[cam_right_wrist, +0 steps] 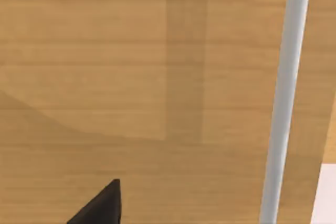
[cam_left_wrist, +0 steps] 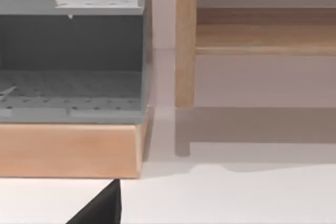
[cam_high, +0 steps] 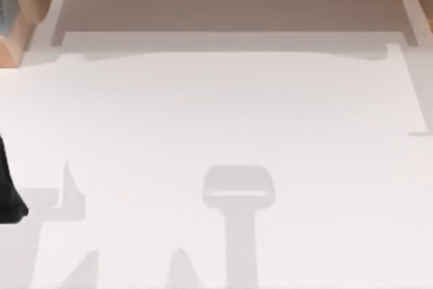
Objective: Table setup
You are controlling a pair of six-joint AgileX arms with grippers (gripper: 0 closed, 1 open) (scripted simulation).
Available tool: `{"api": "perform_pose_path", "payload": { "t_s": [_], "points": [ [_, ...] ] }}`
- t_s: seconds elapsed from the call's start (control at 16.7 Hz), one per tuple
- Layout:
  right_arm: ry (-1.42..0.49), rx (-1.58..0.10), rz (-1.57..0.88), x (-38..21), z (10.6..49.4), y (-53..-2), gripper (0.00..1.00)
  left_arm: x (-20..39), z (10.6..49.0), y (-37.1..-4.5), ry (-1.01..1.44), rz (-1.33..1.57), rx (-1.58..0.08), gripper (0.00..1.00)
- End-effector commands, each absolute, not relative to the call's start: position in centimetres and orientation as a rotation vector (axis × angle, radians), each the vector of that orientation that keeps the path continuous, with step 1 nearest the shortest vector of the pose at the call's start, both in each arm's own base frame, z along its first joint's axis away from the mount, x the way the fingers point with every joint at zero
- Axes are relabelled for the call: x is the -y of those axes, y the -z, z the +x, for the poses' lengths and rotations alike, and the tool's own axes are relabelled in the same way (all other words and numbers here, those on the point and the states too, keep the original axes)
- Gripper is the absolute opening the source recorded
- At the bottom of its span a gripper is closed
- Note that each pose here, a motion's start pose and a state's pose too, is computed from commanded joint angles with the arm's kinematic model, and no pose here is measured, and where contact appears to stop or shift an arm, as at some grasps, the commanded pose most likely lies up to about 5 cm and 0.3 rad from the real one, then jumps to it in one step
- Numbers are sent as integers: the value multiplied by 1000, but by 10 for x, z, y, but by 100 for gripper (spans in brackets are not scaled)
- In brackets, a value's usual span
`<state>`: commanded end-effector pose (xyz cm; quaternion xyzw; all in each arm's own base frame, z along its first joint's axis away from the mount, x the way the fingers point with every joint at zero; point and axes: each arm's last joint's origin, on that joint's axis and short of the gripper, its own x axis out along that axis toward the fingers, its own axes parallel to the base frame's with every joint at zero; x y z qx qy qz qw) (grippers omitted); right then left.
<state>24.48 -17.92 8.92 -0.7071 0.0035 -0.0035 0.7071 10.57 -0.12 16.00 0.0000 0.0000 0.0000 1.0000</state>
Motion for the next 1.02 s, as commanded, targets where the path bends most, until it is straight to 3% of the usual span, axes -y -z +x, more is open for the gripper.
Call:
{"api": "perform_pose_path", "payload": {
  "t_s": [0.3,1.02],
  "points": [
    [8,-8,-1571,179,250,-89,100,1,106,-160,0,0,0,100],
    [8,-8,-1571,179,250,-89,10,1,106,-160,0,0,0,100]
  ]
}}
